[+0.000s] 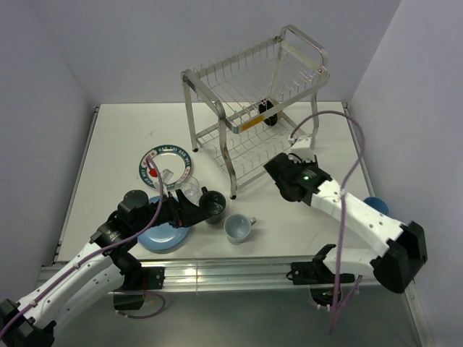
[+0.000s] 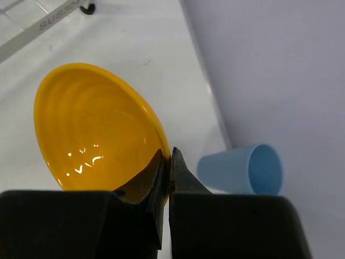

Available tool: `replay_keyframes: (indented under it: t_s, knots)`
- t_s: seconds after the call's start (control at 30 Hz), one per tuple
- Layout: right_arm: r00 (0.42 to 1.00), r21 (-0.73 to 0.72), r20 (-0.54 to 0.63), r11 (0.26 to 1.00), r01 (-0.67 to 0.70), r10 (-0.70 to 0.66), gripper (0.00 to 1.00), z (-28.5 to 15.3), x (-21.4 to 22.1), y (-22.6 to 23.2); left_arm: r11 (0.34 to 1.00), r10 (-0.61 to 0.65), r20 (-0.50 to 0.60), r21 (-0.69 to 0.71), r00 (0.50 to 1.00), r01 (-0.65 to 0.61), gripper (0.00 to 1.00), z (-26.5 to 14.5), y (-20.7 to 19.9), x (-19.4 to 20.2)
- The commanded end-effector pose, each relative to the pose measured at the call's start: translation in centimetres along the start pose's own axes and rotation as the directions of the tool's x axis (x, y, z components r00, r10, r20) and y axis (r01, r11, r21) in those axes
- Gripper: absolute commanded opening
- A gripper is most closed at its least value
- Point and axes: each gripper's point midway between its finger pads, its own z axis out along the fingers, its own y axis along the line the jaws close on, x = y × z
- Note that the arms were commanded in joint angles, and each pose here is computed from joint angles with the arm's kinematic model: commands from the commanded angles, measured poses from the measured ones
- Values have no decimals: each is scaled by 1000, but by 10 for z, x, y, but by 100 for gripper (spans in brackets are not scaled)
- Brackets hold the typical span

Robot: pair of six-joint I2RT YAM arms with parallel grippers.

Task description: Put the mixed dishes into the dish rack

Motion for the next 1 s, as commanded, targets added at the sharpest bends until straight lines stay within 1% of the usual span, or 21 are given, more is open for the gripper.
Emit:
replay_keyframes:
  t_s: [0.0,0.03,0.07,0.1,0.13,0.17,0.2,0.23,0.27,0.3,0.33,0.37,0.4,0.47,0.5,0.53,0.6,0.63,0.73,0.9,0.97]
  knots:
    - [978,249,94,956,156,-185,0,9,-16,-15,998,23,24,55,999,-24,91,-1,-12,-5]
    - [975,274,109,949,158,-194,0,13,-19,-9,998,23,22,56,999,-24,91,-1,-12,-5]
    - [967,336,124,926,172,-224,0,13,-21,-14,998,26,23,56,999,-27,91,-1,-12,-5]
    - [961,353,126,917,188,-246,0,12,-24,-14,998,27,18,54,999,-28,91,0,-11,-5]
    - [968,362,159,923,128,-196,0,12,-31,-11,998,29,15,53,999,-30,91,1,-11,-4]
    - [966,381,165,917,123,-198,0,12,-30,-12,998,32,13,53,999,-33,91,1,-10,-4]
    - [960,393,148,905,162,-236,0,12,-33,-14,998,34,12,52,999,-35,91,2,-10,-4]
    - [969,367,192,927,77,-157,0,11,-44,-8,998,38,13,53,999,-39,91,2,-10,-4]
    - [966,346,200,934,85,-162,0,15,-40,-3,998,39,13,55,999,-39,91,2,-10,-4]
    - [941,334,184,918,213,-286,0,14,-45,-1,998,39,12,56,999,-39,91,2,-10,-4]
    - [944,271,314,963,10,-98,0,4,-68,3,997,40,9,58,999,-41,91,2,-9,-3]
    - [932,276,325,959,68,-160,0,7,-59,7,997,46,11,60,999,-47,91,2,-9,-3]
    - [913,304,334,944,130,-233,0,6,-68,10,997,46,7,54,999,-47,92,3,-7,-2]
    - [893,332,336,925,186,-300,0,11,-71,14,997,55,1,53,999,-55,92,5,-6,-1]
    - [863,366,315,890,273,-395,0,14,-73,17,997,57,-5,53,998,-57,92,6,-5,-1]
    - [875,368,356,910,191,-328,0,12,-81,11,997,59,-9,53,998,-59,92,7,-4,0]
    - [874,377,363,909,178,-322,0,10,-89,12,996,64,-7,67,998,-64,92,10,-5,-1]
    - [864,377,358,901,213,-354,0,13,-91,20,996,64,-12,68,998,-63,92,11,-3,1]
    - [855,368,381,906,207,-351,0,16,-101,33,995,71,-25,67,997,-69,92,15,0,3]
    - [810,395,417,885,246,-411,0,20,-123,52,995,76,-34,64,997,-74,92,17,5,6]
    - [801,405,423,879,250,-423,0,24,-130,65,994,83,-32,72,996,-81,92,17,3,5]
